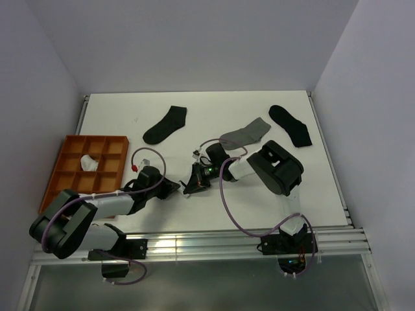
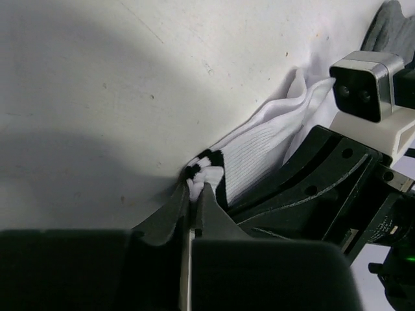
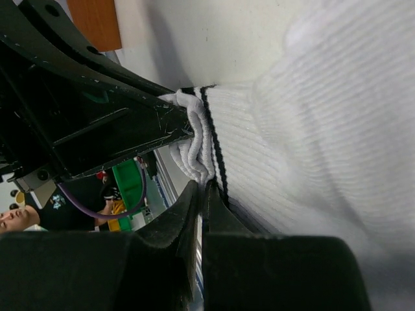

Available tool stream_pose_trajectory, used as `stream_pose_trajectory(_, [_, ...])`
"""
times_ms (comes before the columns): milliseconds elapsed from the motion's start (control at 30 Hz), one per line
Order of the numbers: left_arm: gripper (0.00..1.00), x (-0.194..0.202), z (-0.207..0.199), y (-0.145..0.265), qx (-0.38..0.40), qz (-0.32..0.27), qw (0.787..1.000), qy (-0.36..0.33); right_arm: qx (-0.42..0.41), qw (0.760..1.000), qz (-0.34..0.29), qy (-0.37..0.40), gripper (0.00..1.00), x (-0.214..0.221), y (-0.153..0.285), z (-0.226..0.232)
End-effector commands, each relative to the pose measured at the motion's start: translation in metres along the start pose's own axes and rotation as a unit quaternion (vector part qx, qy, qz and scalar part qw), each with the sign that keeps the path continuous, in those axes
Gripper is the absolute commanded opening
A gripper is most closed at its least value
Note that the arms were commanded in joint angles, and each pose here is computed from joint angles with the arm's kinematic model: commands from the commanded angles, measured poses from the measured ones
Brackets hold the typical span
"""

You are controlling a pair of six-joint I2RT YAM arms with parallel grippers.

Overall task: Roll the socks
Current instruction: Roll the sock at the center of the board.

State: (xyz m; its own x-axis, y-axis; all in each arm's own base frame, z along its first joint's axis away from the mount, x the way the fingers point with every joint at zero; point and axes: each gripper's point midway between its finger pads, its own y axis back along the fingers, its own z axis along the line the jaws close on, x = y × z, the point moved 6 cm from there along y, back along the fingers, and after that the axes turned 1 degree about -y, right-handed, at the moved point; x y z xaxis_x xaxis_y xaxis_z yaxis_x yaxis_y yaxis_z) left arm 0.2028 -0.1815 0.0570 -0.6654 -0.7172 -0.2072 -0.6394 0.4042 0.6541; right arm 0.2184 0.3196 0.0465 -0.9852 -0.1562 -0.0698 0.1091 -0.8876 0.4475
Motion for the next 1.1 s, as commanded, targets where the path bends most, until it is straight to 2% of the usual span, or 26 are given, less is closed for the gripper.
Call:
stream_pose_trajectory(0, [0.0,0.011,0.053,0.005,-0.143,0.028,0.989,-0.033,0.017,1.0,-0.009,0.011,0.0,-0.004,0.0,-0.005])
stream_pose_trajectory(133, [0.0,0.005,0.045,0.009,-0.18,0.028,0.982,-0.056,0.037,0.998,-0.03,0.047,0.06,-0.008,0.007,0.003])
stream_pose_trajectory(200, [0.0,-0.002,0.031,0.009,-0.187,0.023,0.98,-0.072,0.051,0.994,-0.044,0.082,0.18,-0.009,0.012,0.012])
stream_pose_trajectory(233, [0.0,-0.004,0.037,0.013,-0.219,0.022,0.972,-0.081,0.07,0.991,-0.062,0.096,0.21,-0.011,0.013,0.012])
stream_pose_trajectory(267, [0.0,-0.005,0.036,0.013,-0.229,0.023,0.969,-0.087,0.072,0.988,-0.074,0.118,0.28,-0.011,0.017,0.023])
stream_pose_trajectory(400, [0.0,-0.01,0.022,0.01,-0.25,0.037,0.96,-0.116,0.134,0.963,-0.125,0.198,0.4,-0.007,0.027,0.032])
stream_pose_trajectory(433, [0.0,-0.009,0.022,0.008,-0.256,0.042,0.958,-0.12,0.165,0.95,-0.157,0.213,0.42,-0.013,0.031,0.032])
stream_pose_trajectory(533, [0.0,-0.008,0.024,0.003,-0.281,0.063,0.948,-0.134,0.204,0.918,-0.197,0.276,0.44,-0.005,0.036,0.044])
stream_pose_trajectory(567, [0.0,-0.006,0.029,0.001,-0.299,0.072,0.941,-0.137,0.234,0.898,-0.231,0.292,0.44,-0.008,0.041,0.049])
stream_pose_trajectory(667, [0.0,-0.006,0.027,-0.006,-0.312,0.088,0.934,-0.15,0.286,0.851,-0.255,0.359,0.44,0.004,0.035,0.055])
stream_pose_trajectory(800, [0.0,-0.004,0.024,-0.009,-0.319,0.11,0.928,-0.158,0.311,0.821,-0.263,0.4,0.44,0.022,0.02,0.057])
stream_pose_trajectory(1067, [0.0,-0.004,0.019,-0.012,-0.334,0.128,0.919,-0.166,0.366,0.762,-0.268,0.462,0.43,0.033,-0.004,0.061])
